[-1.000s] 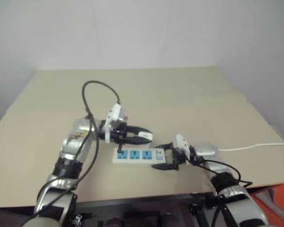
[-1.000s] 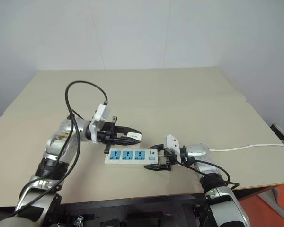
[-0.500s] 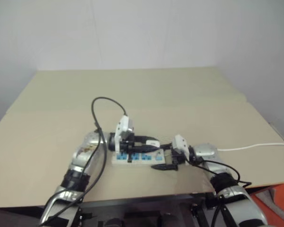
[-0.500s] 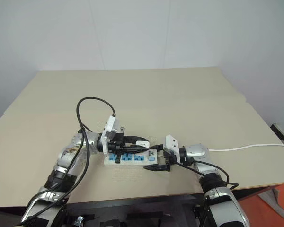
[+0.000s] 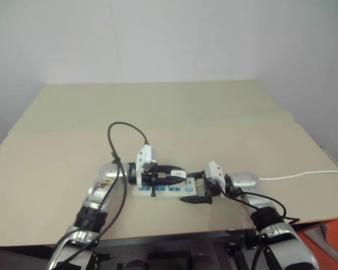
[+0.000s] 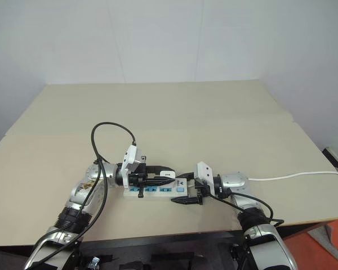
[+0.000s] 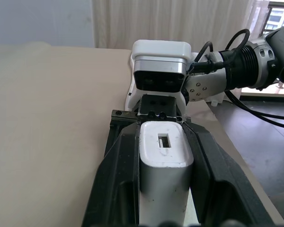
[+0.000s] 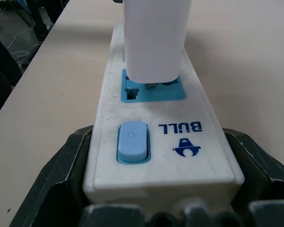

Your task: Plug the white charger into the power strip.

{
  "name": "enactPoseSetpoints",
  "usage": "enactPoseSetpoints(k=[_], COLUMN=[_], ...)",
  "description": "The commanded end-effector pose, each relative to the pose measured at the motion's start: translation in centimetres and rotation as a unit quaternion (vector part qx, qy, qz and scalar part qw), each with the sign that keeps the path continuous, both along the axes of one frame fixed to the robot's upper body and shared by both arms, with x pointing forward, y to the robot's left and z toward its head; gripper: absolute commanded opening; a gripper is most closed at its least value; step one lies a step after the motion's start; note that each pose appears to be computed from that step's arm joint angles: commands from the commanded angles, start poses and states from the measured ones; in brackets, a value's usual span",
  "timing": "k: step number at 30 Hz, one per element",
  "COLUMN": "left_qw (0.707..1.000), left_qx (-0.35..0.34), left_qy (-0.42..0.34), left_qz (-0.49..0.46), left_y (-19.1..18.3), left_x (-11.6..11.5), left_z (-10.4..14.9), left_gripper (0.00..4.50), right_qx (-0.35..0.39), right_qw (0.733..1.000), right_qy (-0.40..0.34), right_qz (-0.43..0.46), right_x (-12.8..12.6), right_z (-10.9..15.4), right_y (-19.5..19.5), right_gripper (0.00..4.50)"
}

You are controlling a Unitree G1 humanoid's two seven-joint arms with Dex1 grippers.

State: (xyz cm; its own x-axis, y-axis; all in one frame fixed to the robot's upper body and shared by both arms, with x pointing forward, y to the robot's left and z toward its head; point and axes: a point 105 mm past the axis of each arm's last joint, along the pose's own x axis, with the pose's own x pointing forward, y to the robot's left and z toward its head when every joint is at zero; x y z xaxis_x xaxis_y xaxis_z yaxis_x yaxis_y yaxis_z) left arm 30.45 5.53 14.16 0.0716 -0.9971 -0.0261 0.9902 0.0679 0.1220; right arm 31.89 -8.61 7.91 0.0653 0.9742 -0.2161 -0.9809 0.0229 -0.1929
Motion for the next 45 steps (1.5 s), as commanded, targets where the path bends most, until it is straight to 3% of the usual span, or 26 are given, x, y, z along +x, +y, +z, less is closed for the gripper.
enactPoseSetpoints(k=[1,36,45], left_qw=[1.0,1.0,0.999], left_qx=[-0.011,-0.017,0.022], left_qy=[-0.006,0.015,0.021], left_qz=[-0.005,-0.007,0.012], left_y=[0.2,-0.2,1.4], left_x=[-0.4,-0.7,0.0], left_z=[0.2,-0.7,-2.6], left_gripper=[1.03,1.03,1.03], right_qx=[-0.024,-0.025,-0.027], right_qw=[0.999,0.999,0.999], right_qy=[0.023,0.027,0.027], right_qz=[0.026,0.017,0.02], right_x=[-1.0,-0.9,-0.9], right_z=[-1.5,-1.6,-1.6], right_y=[0.8,0.6,0.6], right_gripper=[3.42,3.42,3.42])
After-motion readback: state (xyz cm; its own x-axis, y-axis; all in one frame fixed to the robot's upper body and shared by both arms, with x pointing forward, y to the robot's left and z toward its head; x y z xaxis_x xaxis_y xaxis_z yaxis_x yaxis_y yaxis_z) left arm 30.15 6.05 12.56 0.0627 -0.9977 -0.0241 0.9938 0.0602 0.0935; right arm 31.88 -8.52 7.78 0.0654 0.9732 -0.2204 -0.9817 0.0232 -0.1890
